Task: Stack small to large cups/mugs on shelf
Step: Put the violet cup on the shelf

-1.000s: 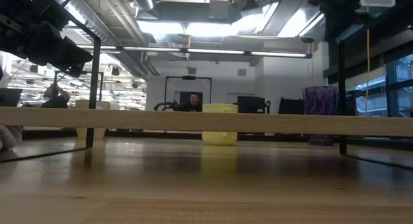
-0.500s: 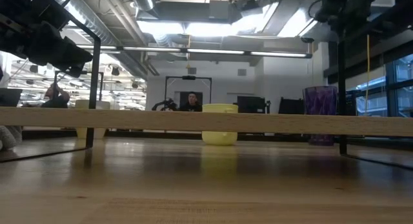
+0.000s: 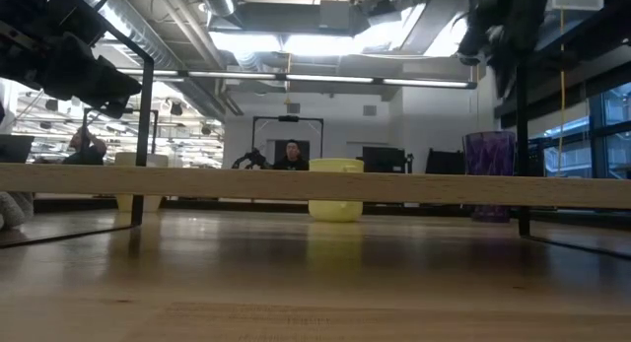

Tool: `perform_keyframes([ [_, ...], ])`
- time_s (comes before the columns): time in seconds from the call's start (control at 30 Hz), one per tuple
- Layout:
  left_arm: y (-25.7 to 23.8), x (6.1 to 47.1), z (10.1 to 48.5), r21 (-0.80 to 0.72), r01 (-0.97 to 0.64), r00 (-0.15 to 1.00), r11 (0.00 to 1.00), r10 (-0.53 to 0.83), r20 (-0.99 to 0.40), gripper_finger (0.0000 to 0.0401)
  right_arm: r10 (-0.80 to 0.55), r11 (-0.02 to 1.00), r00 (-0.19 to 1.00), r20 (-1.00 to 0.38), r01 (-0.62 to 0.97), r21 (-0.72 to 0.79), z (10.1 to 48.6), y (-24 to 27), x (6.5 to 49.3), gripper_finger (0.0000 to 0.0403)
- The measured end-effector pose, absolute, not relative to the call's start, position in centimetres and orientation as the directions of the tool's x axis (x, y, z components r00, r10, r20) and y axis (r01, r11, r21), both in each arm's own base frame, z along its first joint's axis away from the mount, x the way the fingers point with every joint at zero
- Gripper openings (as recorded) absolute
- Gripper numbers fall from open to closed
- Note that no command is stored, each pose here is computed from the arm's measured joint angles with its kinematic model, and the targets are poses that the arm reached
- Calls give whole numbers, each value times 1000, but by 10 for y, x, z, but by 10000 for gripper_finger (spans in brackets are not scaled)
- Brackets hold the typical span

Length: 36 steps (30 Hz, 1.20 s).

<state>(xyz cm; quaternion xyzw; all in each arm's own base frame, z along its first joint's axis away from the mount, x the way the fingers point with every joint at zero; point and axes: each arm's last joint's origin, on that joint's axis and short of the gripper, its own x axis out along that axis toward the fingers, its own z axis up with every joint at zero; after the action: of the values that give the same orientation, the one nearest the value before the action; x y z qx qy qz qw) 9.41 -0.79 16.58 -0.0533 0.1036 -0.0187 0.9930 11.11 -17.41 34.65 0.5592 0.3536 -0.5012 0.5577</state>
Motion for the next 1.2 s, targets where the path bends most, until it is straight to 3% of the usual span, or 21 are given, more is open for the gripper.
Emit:
perform_keyframes([
  [0.13, -8, 94, 166, -110, 26, 978, 994, -49, -204, 25, -203, -184, 268, -942, 934, 305, 325, -184, 117, 49],
  [0.3, -8, 94, 166, -110, 26, 978, 994, -48, -204, 25, -224, -242, 91, -970, 959, 146, 313, -182, 110, 49],
  [0.43, -8, 94, 166, -110, 27, 978, 994, -49, -204, 25, -264, -249, 40, -964, 962, 108, 313, -182, 108, 49],
  [0.87, -8, 94, 166, -110, 27, 978, 994, -49, -204, 25, -258, -266, 43, -965, 957, 113, 311, -185, 113, 52],
  [1.2, -8, 94, 166, -110, 26, 978, 994, -48, -204, 25, -240, -276, 69, -968, 951, 136, 310, -180, 119, 152],
])
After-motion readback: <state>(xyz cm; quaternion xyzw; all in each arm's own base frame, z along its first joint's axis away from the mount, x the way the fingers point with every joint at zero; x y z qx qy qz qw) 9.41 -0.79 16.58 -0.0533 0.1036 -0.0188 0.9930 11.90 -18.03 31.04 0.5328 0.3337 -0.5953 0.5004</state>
